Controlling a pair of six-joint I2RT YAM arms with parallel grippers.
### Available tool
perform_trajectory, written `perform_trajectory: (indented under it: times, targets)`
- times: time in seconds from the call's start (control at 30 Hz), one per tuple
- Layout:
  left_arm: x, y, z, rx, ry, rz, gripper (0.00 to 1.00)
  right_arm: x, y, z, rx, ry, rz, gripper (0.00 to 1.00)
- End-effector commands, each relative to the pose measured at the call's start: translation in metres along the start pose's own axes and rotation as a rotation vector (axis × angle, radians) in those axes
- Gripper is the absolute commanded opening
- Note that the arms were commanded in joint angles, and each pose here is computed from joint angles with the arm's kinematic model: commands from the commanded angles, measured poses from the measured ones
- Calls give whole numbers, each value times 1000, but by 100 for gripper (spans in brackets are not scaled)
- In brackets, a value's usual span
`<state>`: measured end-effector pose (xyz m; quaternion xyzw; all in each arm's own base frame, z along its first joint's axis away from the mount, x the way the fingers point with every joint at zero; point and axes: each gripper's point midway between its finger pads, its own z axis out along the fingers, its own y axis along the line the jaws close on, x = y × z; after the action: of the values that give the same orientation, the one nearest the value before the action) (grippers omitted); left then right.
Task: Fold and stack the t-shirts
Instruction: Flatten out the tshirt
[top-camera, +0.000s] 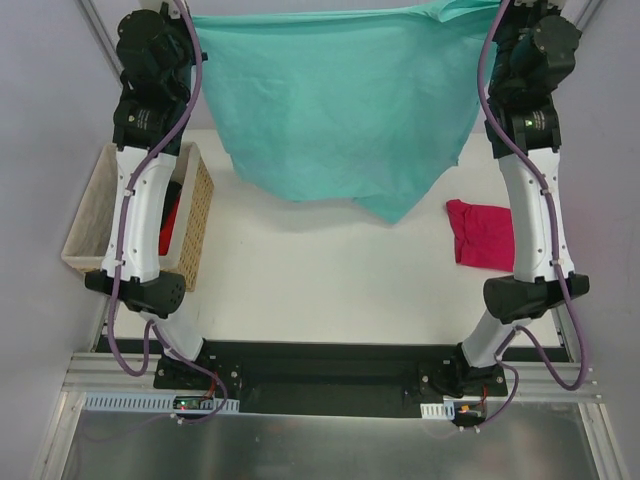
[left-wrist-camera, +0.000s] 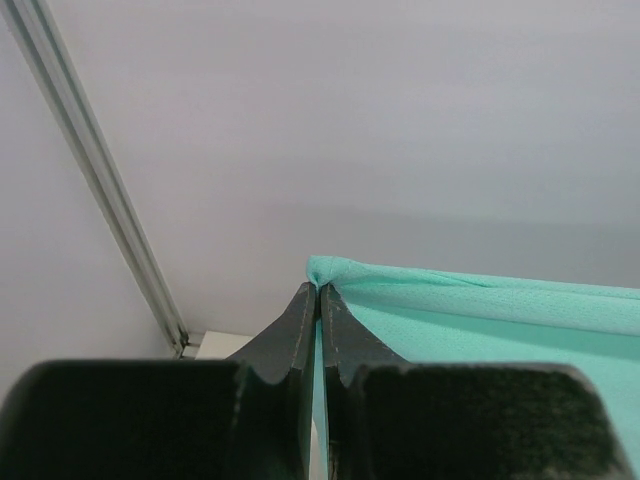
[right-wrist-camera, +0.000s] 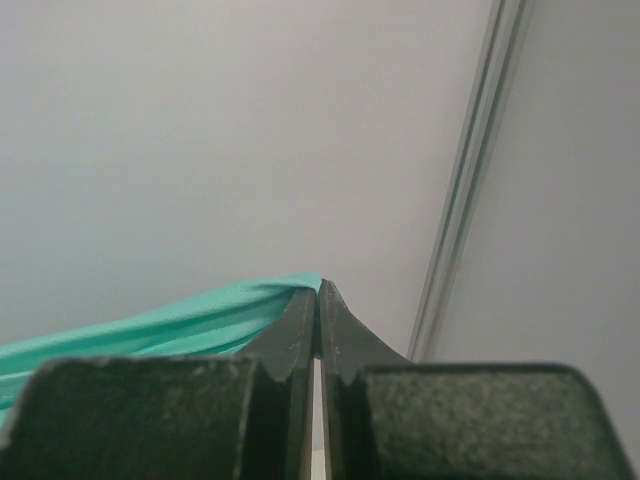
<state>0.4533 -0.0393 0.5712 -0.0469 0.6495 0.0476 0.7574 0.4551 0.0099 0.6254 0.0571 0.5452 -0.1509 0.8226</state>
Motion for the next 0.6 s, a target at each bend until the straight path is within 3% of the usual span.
perform_trajectory:
  times: [0.0,0.1,0.3,0.57]
  targets:
    - [4,26,24,-103,-21,28,0,-4,-25,14,100,-36,32,1]
    - [12,42,36,-177,-13,57,0,6,-30,22,130,-22,11,1]
    - [-16,41,32,-130,-82,-43,0,-6,-48,23,152,-52,1,1]
    - [17,24,34,-62,13,-87,0,6,-34,16,106,-8,3,1]
